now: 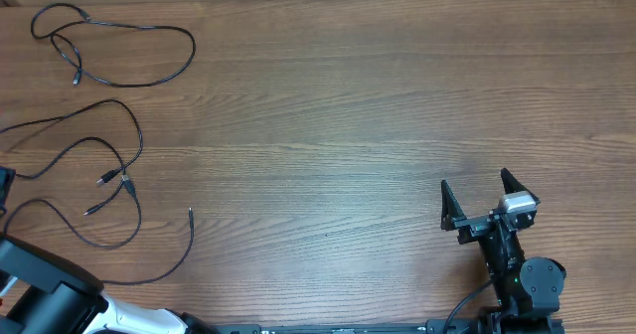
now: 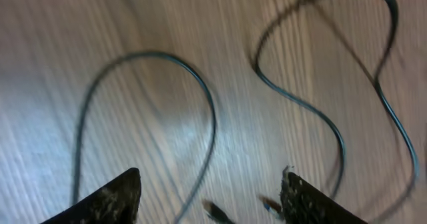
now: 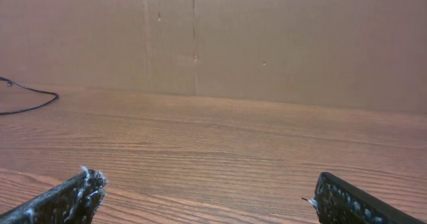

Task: Untangle cables

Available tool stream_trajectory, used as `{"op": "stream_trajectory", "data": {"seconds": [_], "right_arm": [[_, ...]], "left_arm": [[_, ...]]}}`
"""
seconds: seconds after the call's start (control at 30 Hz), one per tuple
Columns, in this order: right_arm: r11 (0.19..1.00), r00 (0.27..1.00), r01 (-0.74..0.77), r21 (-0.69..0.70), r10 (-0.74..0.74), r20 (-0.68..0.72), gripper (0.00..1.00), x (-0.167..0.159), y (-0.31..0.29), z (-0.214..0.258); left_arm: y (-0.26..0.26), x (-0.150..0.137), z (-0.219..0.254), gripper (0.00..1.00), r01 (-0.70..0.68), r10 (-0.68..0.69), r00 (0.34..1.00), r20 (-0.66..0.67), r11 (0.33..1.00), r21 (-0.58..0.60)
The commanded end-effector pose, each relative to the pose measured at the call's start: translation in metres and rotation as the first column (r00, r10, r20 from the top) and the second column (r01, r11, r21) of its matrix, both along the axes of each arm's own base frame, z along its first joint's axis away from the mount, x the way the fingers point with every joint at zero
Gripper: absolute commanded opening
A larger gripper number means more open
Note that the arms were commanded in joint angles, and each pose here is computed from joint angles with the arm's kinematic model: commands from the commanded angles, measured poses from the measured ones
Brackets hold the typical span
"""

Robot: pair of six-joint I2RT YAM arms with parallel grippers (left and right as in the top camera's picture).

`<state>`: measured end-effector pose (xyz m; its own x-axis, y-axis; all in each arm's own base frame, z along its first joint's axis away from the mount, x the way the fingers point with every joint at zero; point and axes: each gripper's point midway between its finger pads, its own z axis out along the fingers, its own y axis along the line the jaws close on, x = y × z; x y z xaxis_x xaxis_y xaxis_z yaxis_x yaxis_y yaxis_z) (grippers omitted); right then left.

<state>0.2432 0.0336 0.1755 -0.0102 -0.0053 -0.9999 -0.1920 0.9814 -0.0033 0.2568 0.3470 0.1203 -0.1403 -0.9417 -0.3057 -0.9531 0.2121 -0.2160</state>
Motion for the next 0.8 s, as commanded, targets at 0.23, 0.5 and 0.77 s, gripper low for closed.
{"op": "stream_trajectory", "data": {"seconds": [0.23,0.5,0.77], "right_arm": [[1.0,1.0,0.004,-0.001,-0.004,0.003,1.0,0.0,0.0,-0.002],[1.0,1.0,0.004,-0.001,-0.004,0.003,1.0,0.0,0.0,-0.002],[1.0,1.0,0.004,-0.001,-0.004,0.003,1.0,0.0,0.0,-0.002]], "left_arm": [[-0.026,-0.005,-0.003,0.79,0.049,-0.053,0.998,-0.033,0.994,-0.102],[-0.054,0.012,-0.011,0.82,0.12,-0.125,0.992,-0.025,0.981,-0.155],[-0.09,0.046,-0.012,0.89,0.241,-0.248,0.968,-0.028,0.958,-0.156]]}}
